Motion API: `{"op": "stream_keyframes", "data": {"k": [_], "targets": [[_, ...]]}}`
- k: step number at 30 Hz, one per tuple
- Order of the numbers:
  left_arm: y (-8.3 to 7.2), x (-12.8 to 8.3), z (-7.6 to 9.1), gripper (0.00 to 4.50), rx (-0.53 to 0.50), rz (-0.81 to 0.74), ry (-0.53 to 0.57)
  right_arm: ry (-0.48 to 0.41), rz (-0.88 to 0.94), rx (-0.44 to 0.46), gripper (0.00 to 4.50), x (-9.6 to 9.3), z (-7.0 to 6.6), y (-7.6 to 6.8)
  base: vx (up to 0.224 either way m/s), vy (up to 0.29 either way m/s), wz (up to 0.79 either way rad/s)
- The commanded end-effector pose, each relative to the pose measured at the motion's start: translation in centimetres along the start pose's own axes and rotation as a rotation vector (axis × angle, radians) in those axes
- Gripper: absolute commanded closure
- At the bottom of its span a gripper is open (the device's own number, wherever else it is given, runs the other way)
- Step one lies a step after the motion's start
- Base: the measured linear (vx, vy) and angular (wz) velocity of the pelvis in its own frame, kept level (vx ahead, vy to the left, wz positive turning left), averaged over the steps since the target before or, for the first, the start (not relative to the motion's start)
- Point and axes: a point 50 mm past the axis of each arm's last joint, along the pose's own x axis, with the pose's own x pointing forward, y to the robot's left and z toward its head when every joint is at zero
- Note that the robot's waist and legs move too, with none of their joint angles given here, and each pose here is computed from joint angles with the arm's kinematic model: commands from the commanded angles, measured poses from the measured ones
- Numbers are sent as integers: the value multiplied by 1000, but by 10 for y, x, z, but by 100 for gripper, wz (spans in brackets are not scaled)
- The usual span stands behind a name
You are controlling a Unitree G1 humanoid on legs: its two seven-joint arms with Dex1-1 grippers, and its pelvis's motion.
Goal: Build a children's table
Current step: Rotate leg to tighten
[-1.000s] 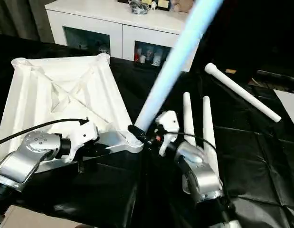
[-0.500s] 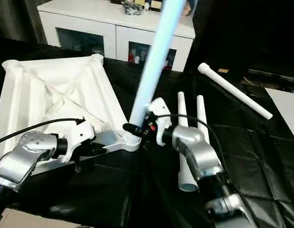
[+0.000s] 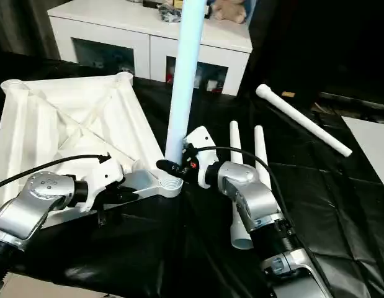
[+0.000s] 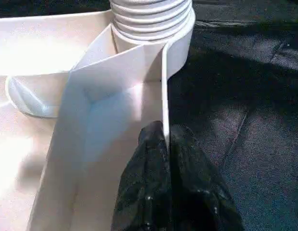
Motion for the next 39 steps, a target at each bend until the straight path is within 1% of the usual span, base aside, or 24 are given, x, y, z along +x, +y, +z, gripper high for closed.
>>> {"op": "stream_keyframes", "data": {"k": [1, 5, 6, 7, 9, 11, 12, 13, 14, 16, 17, 18, 20, 21, 24, 26, 27, 30, 34, 37, 39], "targets": [[1, 2, 16, 450, 26, -12, -78, 271, -85, 157, 267, -11, -63, -4, 0, 0, 0], [6, 2, 12, 450, 26, 35, -37, 302, -121, 159, 267, -12, -69, -6, 0, 0, 0], [9, 3, 10, 450, 14, 77, -18, 306, -151, 163, 267, -11, -71, -7, 0, 0, 0], [16, 6, 10, 450, -25, 160, -7, 301, -229, 175, 267, -9, -72, -11, 0, 0, 0], [21, 11, 13, 450, -73, 230, -12, 295, -314, 197, 267, -5, -73, -14, 0, 0, 0], [26, 20, 21, 450, -126, 308, -17, 288, -431, 220, 267, -1, -74, -19, 0, 0, 0], [25, 28, 28, 450, -156, 331, -20, 280, -490, 233, 267, 3, -74, -20, 0, 0, 0], [25, 28, 28, 450, -156, 331, -20, 280, -490, 233, 267, 3, -74, -20, 0, 0, 0], [24, 34, 33, 450, -179, 356, -22, 271, -526, 237, 267, 6, -74, -21, 0, 0, 0], [19, 48, 47, 450, -207, 356, -38, 253, -563, 277, 267, 14, -73, -18, 0, 0, 0], [18, 50, 49, 450, -210, 358, -39, 253, -568, 281, 267, 16, -73, -17, 0, 0, 0], [14, 63, 64, 450, -227, 363, -54, 250, -597, 317, 267, 24, -71, -13, 0, 0, 0], [8, 75, 80, 450, -251, 376, -77, 256, -644, 327, 267, 31, -70, -11, 0, 0, 0], [7, 77, 84, 450, -256, 378, -81, 257, -654, 328, 267, 33, -70, -11, 0, 0, 0], [3, 88, 101, 450, -281, 418, -105, 263, -716, 379, 267, 38, -72, -9, 0, 0, 0], [-1, 92, 108, 450, -291, 415, -117, 267, -730, 404, 267, 39, -73, -7, 0, 0, 0], [-2, 93, 110, 450, -296, 411, -120, 266, -732, 419, 267, 39, -74, -7, 0, 0, 0], [-2, 93, 109, 450, -305, 417, -109, 261, -741, 414, 267, 40, -73, -9, 34, -9, 1], [4, 88, 103, 450, -319, 446, -92, 216, -720, 420, 267, 43, -66, -11, 44, -22, 0], [5, 87, 101, 450, -324, 449, -87, 180, -688, 398, 267, 47, -60, -10, 0, 0, 0], [5, 86, 99, 450, -326, 447, -84, 152, -660, 401, 267, 49, -55, -10, 0, 0, 0]]}}
